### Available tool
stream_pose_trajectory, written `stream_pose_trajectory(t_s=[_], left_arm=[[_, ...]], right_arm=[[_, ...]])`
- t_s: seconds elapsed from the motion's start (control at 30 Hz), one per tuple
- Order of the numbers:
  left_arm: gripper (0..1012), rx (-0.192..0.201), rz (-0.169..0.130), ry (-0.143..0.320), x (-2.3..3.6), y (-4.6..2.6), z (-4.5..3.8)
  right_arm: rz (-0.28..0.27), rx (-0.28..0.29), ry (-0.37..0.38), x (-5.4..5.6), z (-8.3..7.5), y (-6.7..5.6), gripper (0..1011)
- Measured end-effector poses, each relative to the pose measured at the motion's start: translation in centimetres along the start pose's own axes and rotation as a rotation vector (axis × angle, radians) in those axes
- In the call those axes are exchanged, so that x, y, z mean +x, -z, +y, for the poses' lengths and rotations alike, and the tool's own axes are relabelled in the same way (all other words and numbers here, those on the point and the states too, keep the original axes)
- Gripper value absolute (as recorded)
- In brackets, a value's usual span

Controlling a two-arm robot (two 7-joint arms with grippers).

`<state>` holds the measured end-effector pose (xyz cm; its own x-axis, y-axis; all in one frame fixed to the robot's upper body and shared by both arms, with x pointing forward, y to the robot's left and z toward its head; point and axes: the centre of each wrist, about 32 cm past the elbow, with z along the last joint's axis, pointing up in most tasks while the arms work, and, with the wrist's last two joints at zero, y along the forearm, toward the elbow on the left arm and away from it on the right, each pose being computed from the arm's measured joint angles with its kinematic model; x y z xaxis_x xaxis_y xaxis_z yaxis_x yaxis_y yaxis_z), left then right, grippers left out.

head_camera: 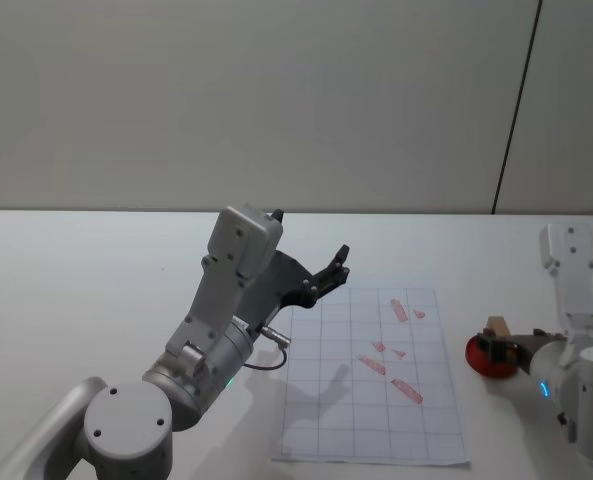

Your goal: Use the one hand to pick up the stamp and affix it onto the A4 paper.

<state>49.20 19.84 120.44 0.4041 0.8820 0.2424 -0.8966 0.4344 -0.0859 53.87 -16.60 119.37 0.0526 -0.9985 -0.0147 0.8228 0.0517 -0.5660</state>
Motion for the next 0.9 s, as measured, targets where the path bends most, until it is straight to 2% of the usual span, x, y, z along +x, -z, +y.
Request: stream_pose_trajectory(t_s=[0.57,0.9], left_arm=[[1002,0.0,0.0,0.0,0.0,0.0,0.0],[1002,0.0,0.0,0.0,0.0,0.0,0.0]], right_arm=[[-0.002,-0.005,0.0,-0.04,0.08,0.03,225],[-0.003,-0.005,0.0,-0.05,0.1,0.03,220]])
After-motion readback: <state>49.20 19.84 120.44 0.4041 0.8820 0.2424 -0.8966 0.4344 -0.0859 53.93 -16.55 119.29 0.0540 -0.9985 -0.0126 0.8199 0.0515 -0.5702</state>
